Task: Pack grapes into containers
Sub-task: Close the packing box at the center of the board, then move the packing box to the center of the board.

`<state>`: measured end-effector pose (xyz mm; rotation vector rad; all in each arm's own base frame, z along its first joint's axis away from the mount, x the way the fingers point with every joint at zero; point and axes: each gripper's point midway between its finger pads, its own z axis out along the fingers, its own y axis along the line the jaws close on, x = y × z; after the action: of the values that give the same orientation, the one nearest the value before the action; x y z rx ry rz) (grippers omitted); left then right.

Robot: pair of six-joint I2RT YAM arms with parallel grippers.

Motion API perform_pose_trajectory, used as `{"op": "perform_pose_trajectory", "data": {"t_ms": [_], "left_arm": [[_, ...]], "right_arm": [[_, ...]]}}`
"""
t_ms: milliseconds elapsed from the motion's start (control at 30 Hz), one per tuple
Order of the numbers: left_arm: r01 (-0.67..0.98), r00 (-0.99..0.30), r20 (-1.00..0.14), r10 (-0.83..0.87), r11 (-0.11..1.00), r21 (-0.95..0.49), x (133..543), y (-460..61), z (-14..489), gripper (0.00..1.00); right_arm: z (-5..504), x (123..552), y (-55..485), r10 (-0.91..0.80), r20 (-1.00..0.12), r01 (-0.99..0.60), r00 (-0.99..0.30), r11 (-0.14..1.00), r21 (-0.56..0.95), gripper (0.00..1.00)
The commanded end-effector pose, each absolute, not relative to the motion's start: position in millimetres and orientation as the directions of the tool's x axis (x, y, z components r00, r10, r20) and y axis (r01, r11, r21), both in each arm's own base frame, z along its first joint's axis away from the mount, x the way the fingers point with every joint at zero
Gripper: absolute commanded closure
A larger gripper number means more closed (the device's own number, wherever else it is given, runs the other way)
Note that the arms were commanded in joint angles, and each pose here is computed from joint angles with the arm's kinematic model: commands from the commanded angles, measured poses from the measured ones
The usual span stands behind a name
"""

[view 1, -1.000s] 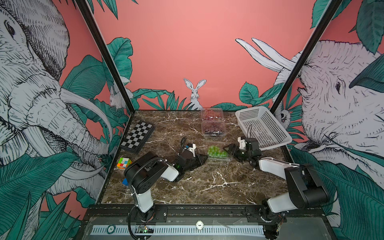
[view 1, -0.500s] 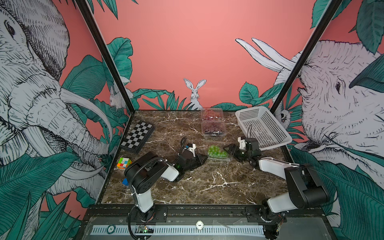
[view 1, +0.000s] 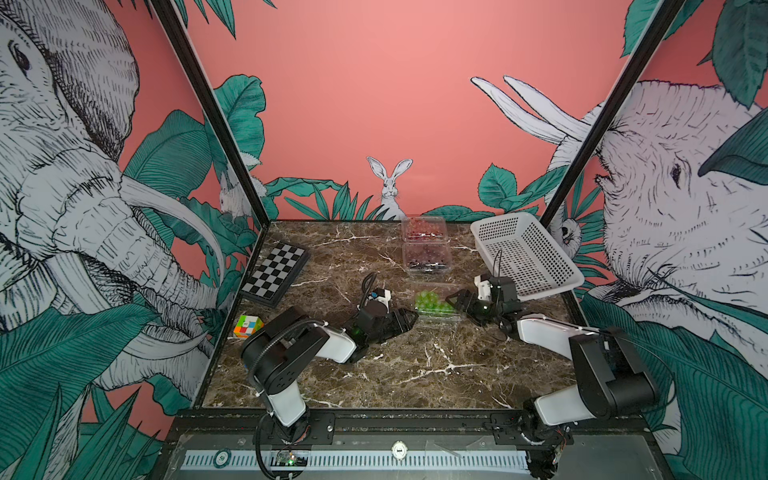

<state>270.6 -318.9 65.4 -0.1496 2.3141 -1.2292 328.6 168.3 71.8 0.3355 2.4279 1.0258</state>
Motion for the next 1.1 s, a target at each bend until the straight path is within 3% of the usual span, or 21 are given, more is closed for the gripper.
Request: {"op": "perform_pose_trajectory", "data": {"t_ms": [0,100,233,367,1067], "left_arm": [[0.212,-0.826,-0.496,-0.267,0.669,-0.712,274,-309,90,0.15],[0.249,-0.817,-0.54,-0.202,0.721,-0.647,279,-307,107,0.07],[0.256,-0.839,-0.512,-0.183,0.698,-0.669,294,-322,114,0.01],[0.205,-0.884,-0.403,-0.238,0.577,-0.791,314,-346,114,0.01],[0.165,-0.88,-0.374,-0.293,0.551,-0.818,356,-358,116,0.01]], "right_arm": [[87,331,167,0.372,-0.389,-0.008,-0.842,0.714,0.7,0.18],[89,332,165,0.367,-0.4,-0.013,-0.84,0.723,0.69,0.18],[88,337,170,0.37,-0.39,-0.015,-0.843,0.709,0.705,0.16],[85,343,172,0.372,-0.385,-0.013,-0.844,0.705,0.709,0.16],[90,368,191,0.393,-0.362,-0.018,-0.845,0.657,0.754,0.15]]}}
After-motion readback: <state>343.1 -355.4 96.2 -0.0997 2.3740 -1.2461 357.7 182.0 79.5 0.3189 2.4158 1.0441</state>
